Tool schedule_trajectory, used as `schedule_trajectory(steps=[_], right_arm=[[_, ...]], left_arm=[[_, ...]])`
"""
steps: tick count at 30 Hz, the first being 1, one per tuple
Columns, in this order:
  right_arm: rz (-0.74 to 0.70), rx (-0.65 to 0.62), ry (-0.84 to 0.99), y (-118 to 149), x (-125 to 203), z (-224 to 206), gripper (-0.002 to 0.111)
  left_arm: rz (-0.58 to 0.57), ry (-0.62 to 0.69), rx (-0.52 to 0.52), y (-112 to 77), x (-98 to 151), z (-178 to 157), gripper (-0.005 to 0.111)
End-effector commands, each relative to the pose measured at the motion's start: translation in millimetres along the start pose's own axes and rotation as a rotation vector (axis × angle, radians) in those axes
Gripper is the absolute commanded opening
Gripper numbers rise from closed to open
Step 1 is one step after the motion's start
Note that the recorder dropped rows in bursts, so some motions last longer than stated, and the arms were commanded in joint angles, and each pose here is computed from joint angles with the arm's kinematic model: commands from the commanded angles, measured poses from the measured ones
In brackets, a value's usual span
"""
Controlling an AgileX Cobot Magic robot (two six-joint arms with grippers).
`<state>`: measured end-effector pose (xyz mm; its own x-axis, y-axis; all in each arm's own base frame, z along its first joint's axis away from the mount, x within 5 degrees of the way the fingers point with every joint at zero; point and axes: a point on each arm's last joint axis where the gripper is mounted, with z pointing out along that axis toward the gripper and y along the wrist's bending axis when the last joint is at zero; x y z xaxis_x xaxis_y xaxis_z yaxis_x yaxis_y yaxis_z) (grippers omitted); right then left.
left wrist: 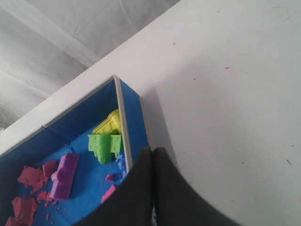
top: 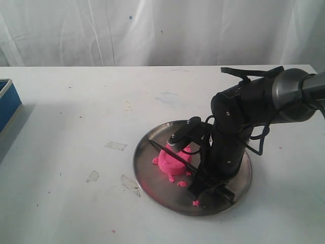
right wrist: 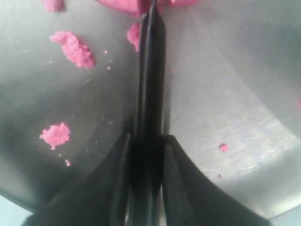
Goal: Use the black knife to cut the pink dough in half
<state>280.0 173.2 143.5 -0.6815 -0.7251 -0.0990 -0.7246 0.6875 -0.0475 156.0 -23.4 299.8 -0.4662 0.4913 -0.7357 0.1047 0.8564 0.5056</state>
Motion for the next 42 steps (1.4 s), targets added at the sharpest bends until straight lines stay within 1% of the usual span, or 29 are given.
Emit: schedule_trajectory(steps=[1,3,5,12,16,20,23,36,39,42], right_arm=[[0.042,0.005,-0.01,-1,-1,1,0.0],[0.058,0.01,-0.028,-2,-3,1,0.0],[0.067,0.011,-0.03,-2,-3,1,0.0],[0.172,0.029,-0.078,-4,-7,1,0.0],[0.187,0.033,-0.082,-4,-7,1,0.0],[0.218,0.084,-0.079,-9,-6,0,0.0],[0.22,0.108,-0.079,-11,-6,0,0.0],[0.213,0.097,-0.083,-10,-7,0,0.0],[0.207,0.098,-0.095,-10,-7,-3,0.0],[0.211,0.104,-0.115,-11,-8,-17,0.0]], left_arm=[[0.026,-0.086,0.091,-13.9,7,2,0.0],[0.029,-0.115,0.118,-17.4,6,2,0.0],[0.033,-0.118,0.119,-17.5,5,2,0.0],[0.036,-0.119,0.118,-17.3,5,2,0.0],[0.036,-0.119,0.118,-17.3,5,2,0.0],[0.049,-0.12,0.113,-17.0,5,2,0.0],[0.049,-0.12,0.113,-17.0,5,2,0.0],[0.049,-0.12,0.113,-17.0,5,2,0.0],[0.051,-0.121,0.112,-16.9,5,2,0.0],[0.056,-0.123,0.109,-16.7,5,2,0.0]])
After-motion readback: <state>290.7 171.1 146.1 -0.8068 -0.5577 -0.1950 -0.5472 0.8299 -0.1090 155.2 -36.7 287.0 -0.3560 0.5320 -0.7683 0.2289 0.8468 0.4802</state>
